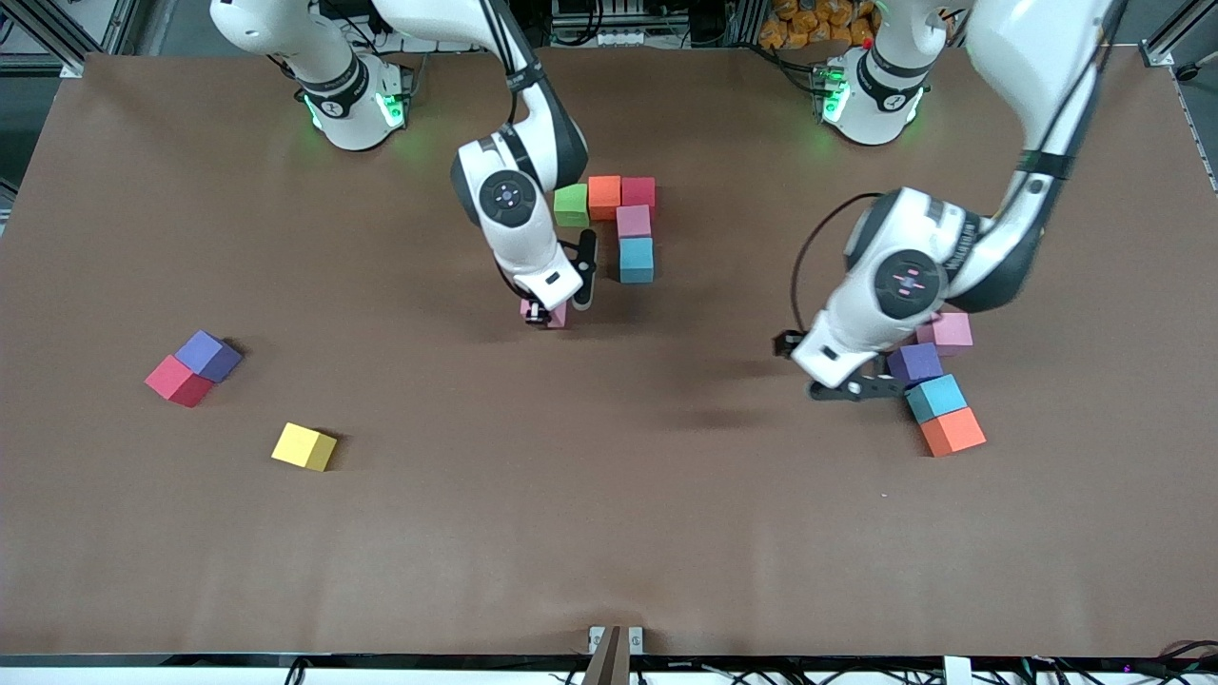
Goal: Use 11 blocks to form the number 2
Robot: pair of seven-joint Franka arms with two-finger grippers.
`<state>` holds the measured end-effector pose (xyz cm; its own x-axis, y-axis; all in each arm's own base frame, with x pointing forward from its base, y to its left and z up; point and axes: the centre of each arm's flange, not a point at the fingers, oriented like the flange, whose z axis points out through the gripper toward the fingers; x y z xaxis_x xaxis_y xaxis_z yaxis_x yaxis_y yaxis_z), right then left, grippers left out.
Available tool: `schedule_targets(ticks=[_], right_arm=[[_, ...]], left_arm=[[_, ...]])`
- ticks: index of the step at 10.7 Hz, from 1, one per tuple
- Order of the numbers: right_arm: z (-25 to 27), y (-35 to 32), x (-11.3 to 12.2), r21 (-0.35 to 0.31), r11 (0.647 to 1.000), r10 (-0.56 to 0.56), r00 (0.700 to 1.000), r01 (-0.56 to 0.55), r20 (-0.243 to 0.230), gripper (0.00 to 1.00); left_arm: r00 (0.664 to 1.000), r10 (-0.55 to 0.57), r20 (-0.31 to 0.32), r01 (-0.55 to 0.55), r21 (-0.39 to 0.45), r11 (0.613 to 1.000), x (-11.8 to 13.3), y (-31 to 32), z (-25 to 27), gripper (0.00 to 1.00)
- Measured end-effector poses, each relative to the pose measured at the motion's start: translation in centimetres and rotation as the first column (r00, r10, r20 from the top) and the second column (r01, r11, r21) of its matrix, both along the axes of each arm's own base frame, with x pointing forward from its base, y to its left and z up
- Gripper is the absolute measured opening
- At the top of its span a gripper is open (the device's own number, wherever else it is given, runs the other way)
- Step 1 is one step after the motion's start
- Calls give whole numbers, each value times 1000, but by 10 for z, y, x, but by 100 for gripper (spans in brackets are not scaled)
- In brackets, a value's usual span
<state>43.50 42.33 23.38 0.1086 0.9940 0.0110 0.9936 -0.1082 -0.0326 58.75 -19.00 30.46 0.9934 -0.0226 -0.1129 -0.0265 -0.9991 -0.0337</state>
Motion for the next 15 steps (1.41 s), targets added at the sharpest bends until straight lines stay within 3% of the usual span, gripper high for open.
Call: schedule_targets(ticks=[3,5,15], right_arm=[[-4,28,-30,-8,1000,-23,1000,23,4,59],[-9,34,-37,-18,999,-37,999,38,4,59],[-24,79,-69,-33,997,-70,997,71,33,59]], left_arm=[[1000,-10,-9,10,10,1000,14,55,-5,100],[999,-35,-25,35,14,999,16,81,-11,100],[991,56,-122,-51,47,998,10,156,-67,100]])
